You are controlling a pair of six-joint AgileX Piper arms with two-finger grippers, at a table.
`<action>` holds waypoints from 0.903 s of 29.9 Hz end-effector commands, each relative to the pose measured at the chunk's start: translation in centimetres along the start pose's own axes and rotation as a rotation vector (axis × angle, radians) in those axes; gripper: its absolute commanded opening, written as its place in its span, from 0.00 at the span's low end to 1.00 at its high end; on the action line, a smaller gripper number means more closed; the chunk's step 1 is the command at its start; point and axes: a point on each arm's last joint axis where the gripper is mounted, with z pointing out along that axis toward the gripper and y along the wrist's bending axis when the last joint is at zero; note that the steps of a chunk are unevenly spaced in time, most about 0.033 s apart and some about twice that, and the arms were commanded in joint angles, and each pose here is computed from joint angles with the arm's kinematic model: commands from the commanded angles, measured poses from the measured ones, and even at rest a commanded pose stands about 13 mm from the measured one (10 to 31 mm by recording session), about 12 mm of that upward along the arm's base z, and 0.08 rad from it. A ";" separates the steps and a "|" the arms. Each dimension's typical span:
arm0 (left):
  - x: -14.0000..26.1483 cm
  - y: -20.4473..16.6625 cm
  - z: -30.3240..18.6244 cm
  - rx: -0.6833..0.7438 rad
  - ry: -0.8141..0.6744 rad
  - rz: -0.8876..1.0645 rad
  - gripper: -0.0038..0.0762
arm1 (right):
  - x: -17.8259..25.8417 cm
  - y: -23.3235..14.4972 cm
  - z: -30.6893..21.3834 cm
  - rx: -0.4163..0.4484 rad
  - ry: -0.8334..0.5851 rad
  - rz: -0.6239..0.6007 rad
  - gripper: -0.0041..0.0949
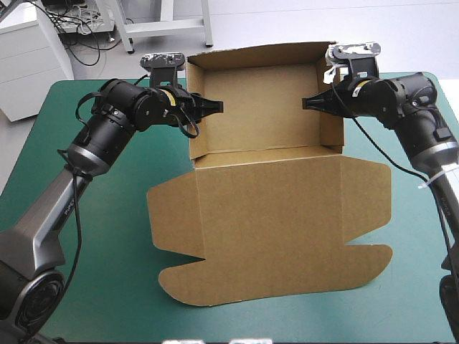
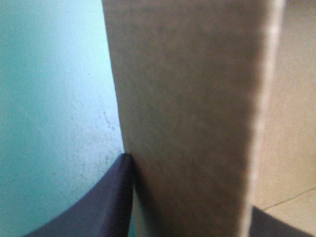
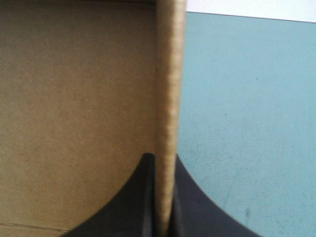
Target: Fold the box
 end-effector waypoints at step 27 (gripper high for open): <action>3.0 1.3 7.6 -0.148 0.334 0.208 0.02 | 4.6 1.0 8.7 -0.120 0.466 -0.013 0.02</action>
